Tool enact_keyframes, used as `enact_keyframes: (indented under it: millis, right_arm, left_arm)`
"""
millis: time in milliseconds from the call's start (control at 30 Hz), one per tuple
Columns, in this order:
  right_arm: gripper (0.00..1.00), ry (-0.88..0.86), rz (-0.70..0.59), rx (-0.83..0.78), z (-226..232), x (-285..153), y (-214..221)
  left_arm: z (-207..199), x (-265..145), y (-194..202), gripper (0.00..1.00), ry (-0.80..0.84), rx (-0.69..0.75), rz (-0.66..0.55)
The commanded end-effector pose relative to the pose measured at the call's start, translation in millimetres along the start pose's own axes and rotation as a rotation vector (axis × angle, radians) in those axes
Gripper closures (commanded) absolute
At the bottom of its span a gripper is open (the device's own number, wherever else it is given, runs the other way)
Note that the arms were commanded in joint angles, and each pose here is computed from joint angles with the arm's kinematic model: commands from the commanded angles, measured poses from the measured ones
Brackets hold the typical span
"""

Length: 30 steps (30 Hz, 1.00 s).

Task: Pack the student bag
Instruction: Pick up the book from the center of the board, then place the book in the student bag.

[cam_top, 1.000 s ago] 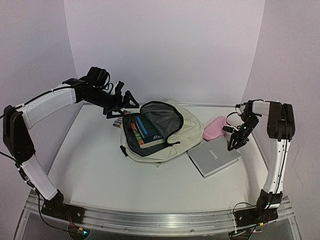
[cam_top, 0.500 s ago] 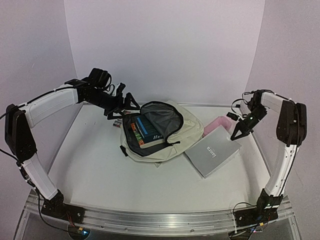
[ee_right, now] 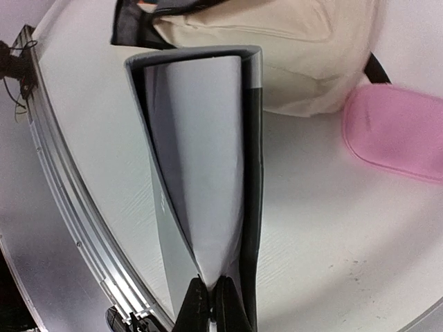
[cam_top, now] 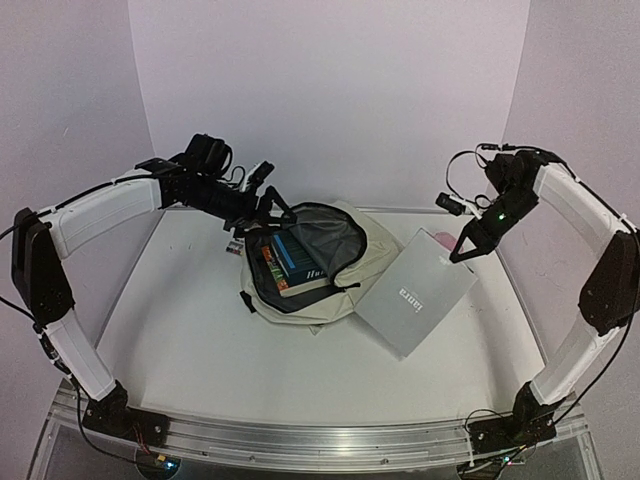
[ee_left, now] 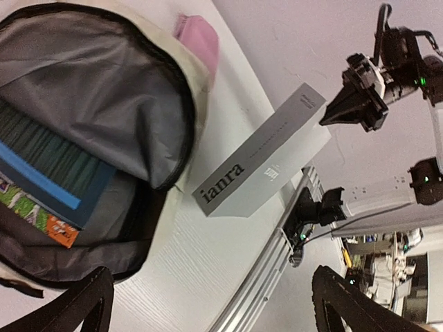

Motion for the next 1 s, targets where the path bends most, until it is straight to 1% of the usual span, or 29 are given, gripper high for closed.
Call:
enact_keyframes:
  millis: [0,167,300,467,633,800,967]
  right_arm:
    - [1.00,-0.027,0.017,0.019,45,-27,7]
    - [1.00,-0.059,-0.080,-0.046,77,-35,-15]
    - [1.00,-0.096,-0.131,-0.093,104,-36,-30]
    - [1.00,-0.125,-0.162,-0.168,134,-39,-39]
    - [1.00,-0.155,-0.199,-0.216,155,-43,-46]
    - [1.00,-0.180,-0.220,-0.239,162,-44,-51]
    - [1.00,-0.168,-0.215,-0.228,160,-39,-56]
  left_arm:
    - [-52,5,-21,0.00,0.199,0.254,-0.048]
    - [-78,34,-12,0.00,0.336,0.337,-0.005]
    - [-87,53,-8,0.00,0.374,0.379,0.022]
    - [-91,62,-6,0.00,0.386,0.424,0.050]
    - [-100,64,1,0.02,0.438,0.425,0.070]
    - [-103,63,6,0.13,0.442,0.422,0.079]
    - [-110,50,7,0.44,0.427,0.434,0.057]
Point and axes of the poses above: each gripper's point midway between its finger pads, its own x axis out along the fingers, its own z axis along the line the jaws close on, y = z × x, the point moved 9 cm from there along -x, back along the fingers, and after that the axes turned 14 degrees about x, right-handed, at the moved point
